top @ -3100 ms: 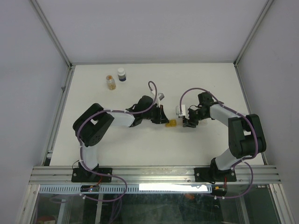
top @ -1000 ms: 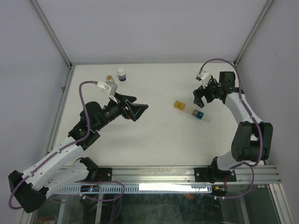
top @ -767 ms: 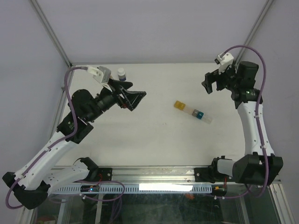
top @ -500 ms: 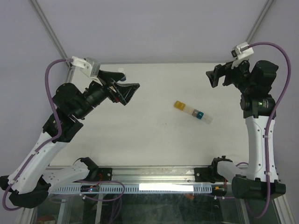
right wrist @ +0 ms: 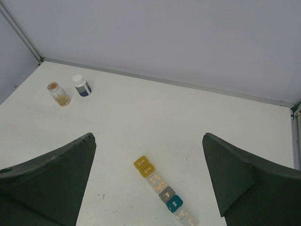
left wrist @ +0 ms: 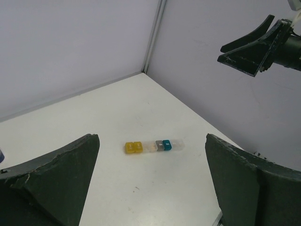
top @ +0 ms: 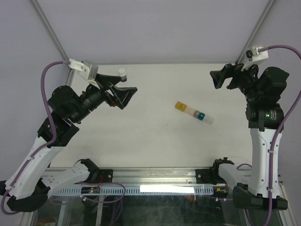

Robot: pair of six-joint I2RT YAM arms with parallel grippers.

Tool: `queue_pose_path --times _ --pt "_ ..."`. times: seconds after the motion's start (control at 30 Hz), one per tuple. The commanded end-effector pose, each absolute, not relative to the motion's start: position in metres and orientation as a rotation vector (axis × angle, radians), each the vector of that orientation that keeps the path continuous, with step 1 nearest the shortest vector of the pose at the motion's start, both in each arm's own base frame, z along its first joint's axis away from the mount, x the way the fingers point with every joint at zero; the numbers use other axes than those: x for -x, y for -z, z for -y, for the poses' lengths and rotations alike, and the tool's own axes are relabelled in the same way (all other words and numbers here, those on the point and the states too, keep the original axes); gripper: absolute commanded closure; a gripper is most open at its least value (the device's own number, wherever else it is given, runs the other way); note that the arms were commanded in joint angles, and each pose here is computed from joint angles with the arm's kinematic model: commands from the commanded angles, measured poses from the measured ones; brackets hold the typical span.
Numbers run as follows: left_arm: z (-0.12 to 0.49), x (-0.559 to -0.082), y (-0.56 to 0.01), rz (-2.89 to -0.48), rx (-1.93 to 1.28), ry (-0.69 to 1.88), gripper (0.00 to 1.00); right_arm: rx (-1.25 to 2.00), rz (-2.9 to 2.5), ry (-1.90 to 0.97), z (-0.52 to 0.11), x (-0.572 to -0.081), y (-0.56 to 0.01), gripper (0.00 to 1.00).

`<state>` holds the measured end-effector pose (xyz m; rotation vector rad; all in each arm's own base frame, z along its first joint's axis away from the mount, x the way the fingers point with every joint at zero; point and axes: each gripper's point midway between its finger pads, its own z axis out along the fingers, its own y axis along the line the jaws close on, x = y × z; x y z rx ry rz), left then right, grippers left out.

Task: Sort the pills into containers

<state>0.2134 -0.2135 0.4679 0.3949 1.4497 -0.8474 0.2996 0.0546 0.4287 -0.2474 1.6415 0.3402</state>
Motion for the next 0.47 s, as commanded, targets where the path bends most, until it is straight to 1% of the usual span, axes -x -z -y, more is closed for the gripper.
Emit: queue_pose_path --times 0.0,0.23,0.43 --pt "0.2081 -0.2037 -0.4892 -1.394 -0.392 0.875 0.01 0.253 -1.595 -0.333 -0.0568 -0.2862 -0.4461 0.01" --pt "0.212 -0.1992 -0.4887 -1.4 -0.402 0.912 0.01 0.294 -1.588 -0.356 -0.064 -0.2798 -0.4475 0.0" --pt "0.2068 -0.1972 -0.4933 -1.387 -0.397 0.895 0.01 0.317 -1.582 -0.346 -0.0647 -0.2767 -0.4485 0.01"
